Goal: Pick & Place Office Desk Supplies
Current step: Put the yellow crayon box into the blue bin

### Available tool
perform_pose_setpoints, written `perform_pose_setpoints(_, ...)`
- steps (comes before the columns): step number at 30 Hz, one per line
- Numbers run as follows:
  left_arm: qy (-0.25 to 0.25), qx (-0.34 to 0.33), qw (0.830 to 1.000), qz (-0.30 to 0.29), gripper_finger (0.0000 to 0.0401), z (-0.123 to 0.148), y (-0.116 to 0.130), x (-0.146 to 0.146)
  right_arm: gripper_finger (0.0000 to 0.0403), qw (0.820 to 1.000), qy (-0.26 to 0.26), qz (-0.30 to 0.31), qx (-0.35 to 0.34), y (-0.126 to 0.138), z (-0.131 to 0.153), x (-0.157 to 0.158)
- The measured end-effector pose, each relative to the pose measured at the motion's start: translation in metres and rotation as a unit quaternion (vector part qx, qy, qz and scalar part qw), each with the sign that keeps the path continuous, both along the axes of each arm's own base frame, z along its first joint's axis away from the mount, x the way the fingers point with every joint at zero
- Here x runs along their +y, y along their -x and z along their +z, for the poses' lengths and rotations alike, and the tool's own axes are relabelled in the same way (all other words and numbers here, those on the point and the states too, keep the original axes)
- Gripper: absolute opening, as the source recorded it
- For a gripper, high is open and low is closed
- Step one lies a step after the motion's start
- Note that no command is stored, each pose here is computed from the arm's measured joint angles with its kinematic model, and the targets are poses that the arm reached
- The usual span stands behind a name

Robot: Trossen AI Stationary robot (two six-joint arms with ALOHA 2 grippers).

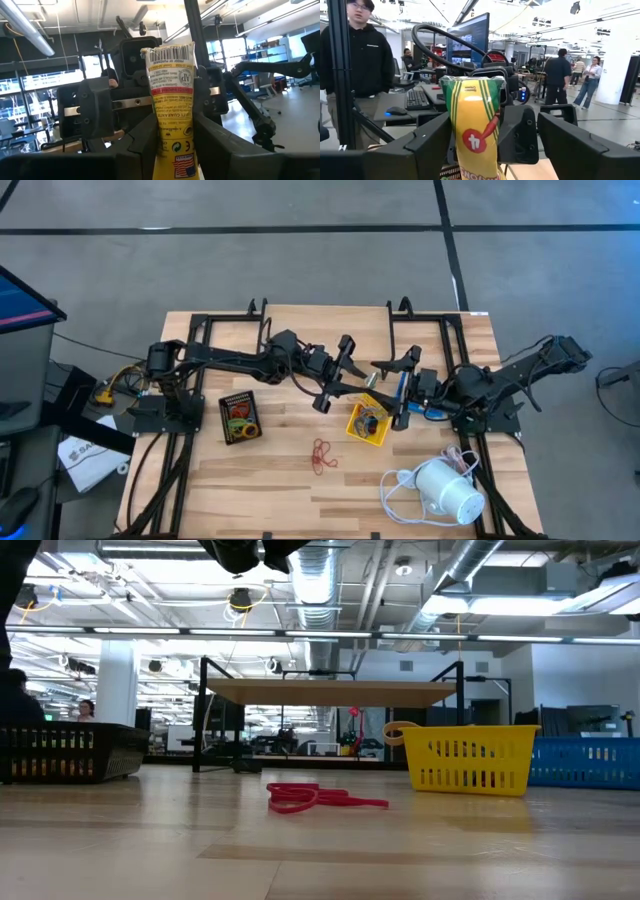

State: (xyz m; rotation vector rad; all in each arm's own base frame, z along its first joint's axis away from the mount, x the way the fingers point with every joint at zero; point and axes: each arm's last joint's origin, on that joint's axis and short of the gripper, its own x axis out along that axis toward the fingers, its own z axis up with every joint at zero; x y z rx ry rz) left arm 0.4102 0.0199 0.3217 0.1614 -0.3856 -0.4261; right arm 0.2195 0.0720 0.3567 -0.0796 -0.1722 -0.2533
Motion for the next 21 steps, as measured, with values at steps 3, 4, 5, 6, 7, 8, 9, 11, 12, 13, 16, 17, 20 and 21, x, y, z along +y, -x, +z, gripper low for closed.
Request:
perform_pose_setpoints(3,0.0,0.003,1.0,0.0,0.0111,-0.0004,-0.0002,0.0002,0.0279,1.0,0.0,-0.001,0.0,-0.0001,0.0,-0.0002)
perform_pose_setpoints(4,0.0,0.003,1.0,0.0,0.0111,-0.0005,-0.0002,0.0001,0.0277,1.0,0.0,-0.001,0.0,-0.0001,0.0,-0.0002)
perform_pose_setpoints(5,0.0,0.003,1.0,0.0,0.0112,-0.0005,-0.0002,0.0,0.0275,1.0,0.0,-0.001,0.0,-0.0001,0.0,-0.0002)
perform_pose_setpoints(6,0.0,0.003,1.0,0.0,0.0112,-0.0005,-0.0002,0.0,0.0273,1.0,0.0,-0.001,0.0,-0.0001,0.0,-0.0002)
perform_pose_setpoints(7,0.0,0.003,1.0,0.0,0.0113,-0.0005,-0.0002,0.0,0.0271,1.0,0.0,-0.001,0.0,-0.0001,0.0,-0.0002)
perform_pose_setpoints(8,0.0,0.003,1.0,0.0,0.0113,-0.0005,-0.0002,0.0,0.027,1.0,0.0,-0.001,0.0,0.0,0.0,-0.0002)
perform_pose_setpoints(9,0.0,0.003,1.0,0.0,0.0113,-0.0006,-0.0002,0.0,0.0269,1.0,0.0,-0.001,0.0,0.0,0.0,-0.0002)
perform_pose_setpoints(11,0.0,0.003,1.0,0.0,0.0113,-0.0006,-0.0002,0.0,0.0269,1.0,0.0,-0.001,0.0,0.0,0.0,-0.0002)
perform_pose_setpoints(12,0.0,0.003,1.0,0.0,0.0114,-0.0006,-0.0002,0.0,0.0269,1.0,0.0,-0.001,0.0,0.0,0.0,-0.0002)
perform_pose_setpoints(13,0.0,0.003,1.0,0.0,0.0114,-0.0006,-0.0002,0.0,0.0269,1.0,0.0,-0.001,0.0,0.0,0.0,-0.0002)
perform_pose_setpoints(16,0.0,0.003,1.0,0.0,0.0114,-0.0006,-0.0002,0.0,0.0269,1.0,0.0,-0.001,0.0,0.0,0.0001,-0.0002)
perform_pose_setpoints(17,0.0,0.003,1.0,0.0,0.0114,-0.0006,-0.0002,0.0,0.0269,1.0,0.0,-0.001,0.0,0.0,0.0001,-0.0002)
perform_pose_setpoints(20,0.0,0.003,1.0,0.0,0.0114,-0.0006,-0.0002,0.0,0.0269,1.0,0.0,-0.001,0.0,0.0,0.0001,-0.0002)
perform_pose_setpoints(21,0.0,0.003,1.0,0.0,0.0114,-0.0005,-0.0002,0.0,0.0269,1.0,-0.001,-0.002,-0.001,0.0,0.0001,-0.0003)
